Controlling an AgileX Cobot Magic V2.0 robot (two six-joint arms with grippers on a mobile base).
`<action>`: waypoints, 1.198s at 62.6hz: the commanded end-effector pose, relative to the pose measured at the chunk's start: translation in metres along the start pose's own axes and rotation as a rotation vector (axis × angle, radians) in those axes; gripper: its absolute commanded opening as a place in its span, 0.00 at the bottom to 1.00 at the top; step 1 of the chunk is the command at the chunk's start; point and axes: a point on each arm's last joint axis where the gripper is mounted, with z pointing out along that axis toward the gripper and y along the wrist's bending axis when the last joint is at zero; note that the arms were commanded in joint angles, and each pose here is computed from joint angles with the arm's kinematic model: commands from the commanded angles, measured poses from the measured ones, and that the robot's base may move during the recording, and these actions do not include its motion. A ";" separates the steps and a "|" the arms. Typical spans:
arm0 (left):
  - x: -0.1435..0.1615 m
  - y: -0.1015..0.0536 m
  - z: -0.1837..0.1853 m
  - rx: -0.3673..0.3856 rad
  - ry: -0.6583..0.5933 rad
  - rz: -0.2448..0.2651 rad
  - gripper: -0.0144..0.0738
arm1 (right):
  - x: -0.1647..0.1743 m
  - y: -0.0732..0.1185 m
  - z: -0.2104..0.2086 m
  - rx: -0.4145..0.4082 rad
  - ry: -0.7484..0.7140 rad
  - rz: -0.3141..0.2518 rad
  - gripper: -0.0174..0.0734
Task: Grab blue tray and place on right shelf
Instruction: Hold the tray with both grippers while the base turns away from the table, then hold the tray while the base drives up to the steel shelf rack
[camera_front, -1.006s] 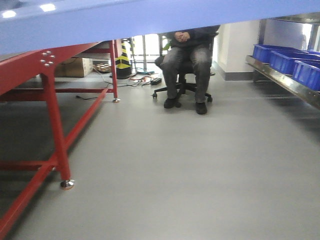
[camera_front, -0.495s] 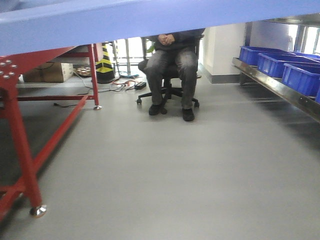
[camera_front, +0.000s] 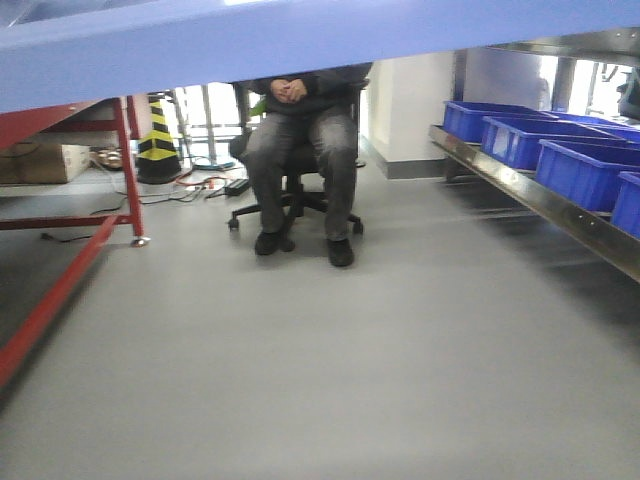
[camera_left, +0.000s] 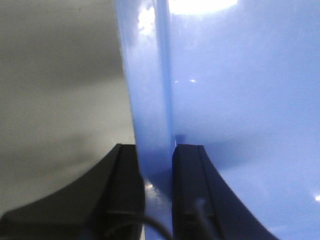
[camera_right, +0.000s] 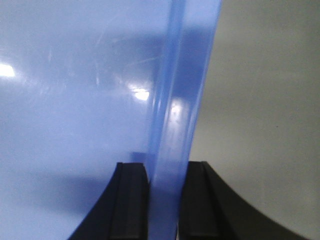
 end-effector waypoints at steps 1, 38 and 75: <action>0.011 -0.006 -0.014 0.035 0.067 0.050 0.11 | 0.001 -0.002 -0.015 -0.015 -0.013 -0.014 0.22; 0.011 -0.006 -0.014 0.035 0.067 0.050 0.11 | 0.001 -0.002 -0.015 -0.015 -0.013 -0.014 0.22; 0.011 -0.006 -0.014 0.035 0.067 0.050 0.11 | 0.001 -0.002 -0.015 -0.015 -0.014 -0.014 0.22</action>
